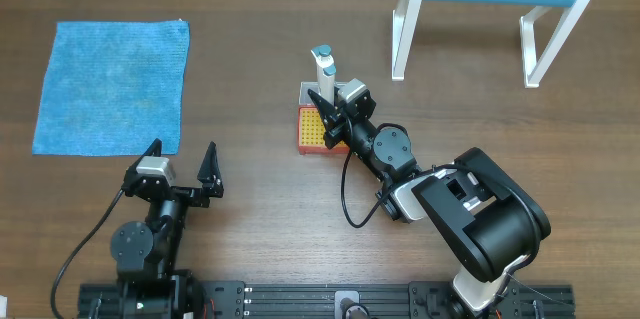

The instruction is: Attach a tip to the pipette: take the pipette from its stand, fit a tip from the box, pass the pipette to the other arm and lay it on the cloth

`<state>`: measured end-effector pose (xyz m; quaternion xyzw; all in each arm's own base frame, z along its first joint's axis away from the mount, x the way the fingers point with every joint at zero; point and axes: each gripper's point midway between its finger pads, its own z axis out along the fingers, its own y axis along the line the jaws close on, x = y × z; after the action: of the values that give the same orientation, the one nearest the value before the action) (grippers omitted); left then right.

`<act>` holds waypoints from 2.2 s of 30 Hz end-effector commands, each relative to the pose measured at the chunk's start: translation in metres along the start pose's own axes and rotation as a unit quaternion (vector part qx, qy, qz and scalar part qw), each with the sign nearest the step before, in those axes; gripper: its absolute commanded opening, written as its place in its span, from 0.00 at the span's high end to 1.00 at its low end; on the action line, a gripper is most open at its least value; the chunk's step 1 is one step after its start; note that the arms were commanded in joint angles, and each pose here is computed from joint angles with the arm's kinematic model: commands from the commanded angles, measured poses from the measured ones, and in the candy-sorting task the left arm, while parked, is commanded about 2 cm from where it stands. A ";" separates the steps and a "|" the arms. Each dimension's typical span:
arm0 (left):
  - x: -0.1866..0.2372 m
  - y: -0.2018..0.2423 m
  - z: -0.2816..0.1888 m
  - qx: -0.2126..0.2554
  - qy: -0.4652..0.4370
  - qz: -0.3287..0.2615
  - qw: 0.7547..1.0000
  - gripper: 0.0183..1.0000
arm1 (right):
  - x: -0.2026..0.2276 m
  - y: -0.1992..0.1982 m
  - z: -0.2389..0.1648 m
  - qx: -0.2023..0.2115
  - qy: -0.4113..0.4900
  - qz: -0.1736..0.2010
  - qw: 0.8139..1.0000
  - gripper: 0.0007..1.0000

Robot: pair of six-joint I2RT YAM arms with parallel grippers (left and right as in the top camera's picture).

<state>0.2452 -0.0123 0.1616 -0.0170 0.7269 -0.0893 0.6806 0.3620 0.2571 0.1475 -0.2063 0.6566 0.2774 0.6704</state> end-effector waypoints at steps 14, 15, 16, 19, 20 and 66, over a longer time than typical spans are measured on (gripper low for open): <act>0.002 -0.003 0.000 0.009 0.003 -0.005 1.000 0.03 | -0.001 -0.002 0.008 0.005 -0.007 -0.004 1.000 0.92; 0.002 -0.003 0.000 0.009 0.003 -0.005 1.000 0.03 | 0.000 -0.002 0.008 0.005 -0.005 -0.004 1.000 0.92; 0.002 -0.003 0.000 0.009 0.003 -0.005 1.000 0.02 | 0.003 -0.002 0.008 0.005 -0.003 -0.004 1.000 0.92; 0.002 -0.003 0.000 0.009 0.003 -0.005 1.000 0.03 | 0.008 -0.003 0.008 0.005 0.003 -0.003 1.000 0.92; 0.002 -0.003 0.000 0.009 0.003 -0.005 1.000 0.03 | 0.009 -0.003 0.008 0.006 0.005 -0.003 1.000 0.92; 0.002 -0.003 0.000 0.009 0.003 -0.005 1.000 0.02 | -0.080 0.007 -0.004 -0.004 -0.098 -0.015 0.995 0.92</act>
<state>0.2452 -0.0123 0.1616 -0.0171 0.7269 -0.0894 0.6806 0.3574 0.2526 0.1977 -0.1955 0.6129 0.2855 0.7104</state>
